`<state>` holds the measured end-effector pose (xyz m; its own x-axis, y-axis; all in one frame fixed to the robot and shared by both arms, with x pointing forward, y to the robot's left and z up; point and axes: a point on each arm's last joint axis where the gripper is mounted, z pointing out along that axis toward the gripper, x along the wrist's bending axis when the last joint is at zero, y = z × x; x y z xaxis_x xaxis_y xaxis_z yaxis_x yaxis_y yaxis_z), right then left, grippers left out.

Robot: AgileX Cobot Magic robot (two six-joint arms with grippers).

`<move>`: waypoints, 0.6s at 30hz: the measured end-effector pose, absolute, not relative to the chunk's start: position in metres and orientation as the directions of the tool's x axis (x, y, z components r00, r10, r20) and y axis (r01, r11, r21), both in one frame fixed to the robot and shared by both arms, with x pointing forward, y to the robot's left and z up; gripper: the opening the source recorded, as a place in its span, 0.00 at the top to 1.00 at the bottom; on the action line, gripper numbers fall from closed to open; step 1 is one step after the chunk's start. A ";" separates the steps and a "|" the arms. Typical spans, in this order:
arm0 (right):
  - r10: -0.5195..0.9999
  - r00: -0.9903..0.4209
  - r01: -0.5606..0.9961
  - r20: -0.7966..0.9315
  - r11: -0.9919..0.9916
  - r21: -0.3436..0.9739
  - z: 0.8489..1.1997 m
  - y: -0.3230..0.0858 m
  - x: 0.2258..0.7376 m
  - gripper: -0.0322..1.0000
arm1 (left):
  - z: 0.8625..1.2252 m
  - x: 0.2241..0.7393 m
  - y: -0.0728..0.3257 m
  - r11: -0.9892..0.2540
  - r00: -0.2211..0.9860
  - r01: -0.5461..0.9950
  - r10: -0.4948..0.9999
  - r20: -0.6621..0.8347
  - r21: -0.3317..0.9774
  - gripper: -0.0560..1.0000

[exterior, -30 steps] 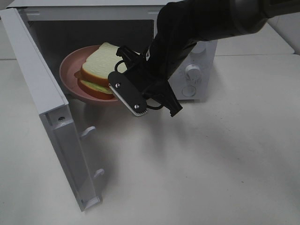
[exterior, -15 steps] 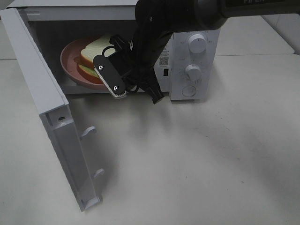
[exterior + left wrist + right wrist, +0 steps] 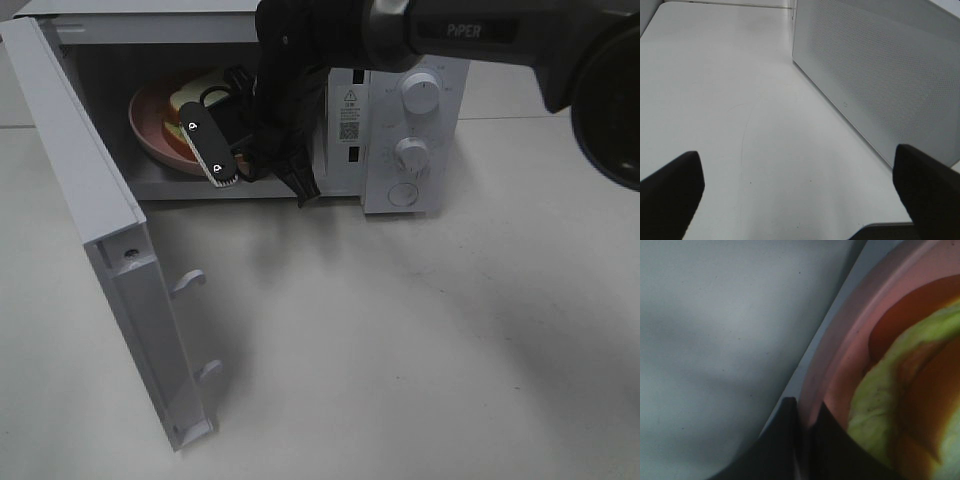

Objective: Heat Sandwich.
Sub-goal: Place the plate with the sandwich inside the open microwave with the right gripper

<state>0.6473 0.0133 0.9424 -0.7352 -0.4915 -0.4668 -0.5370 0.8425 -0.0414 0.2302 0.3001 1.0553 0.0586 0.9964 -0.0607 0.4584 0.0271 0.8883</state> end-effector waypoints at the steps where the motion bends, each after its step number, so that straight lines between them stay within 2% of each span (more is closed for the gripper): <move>1: -0.492 -0.735 -0.537 -0.467 0.843 -0.041 0.942 0.013 0.647 0.92 | 1.055 0.230 0.300 0.027 0.059 0.458 0.996 -0.061 0.888 0.04; 18: -0.442 -0.773 -0.474 -0.455 0.879 -0.050 0.925 0.024 0.667 0.92 | 1.055 0.230 0.300 0.027 0.059 0.458 0.996 -0.061 0.888 0.04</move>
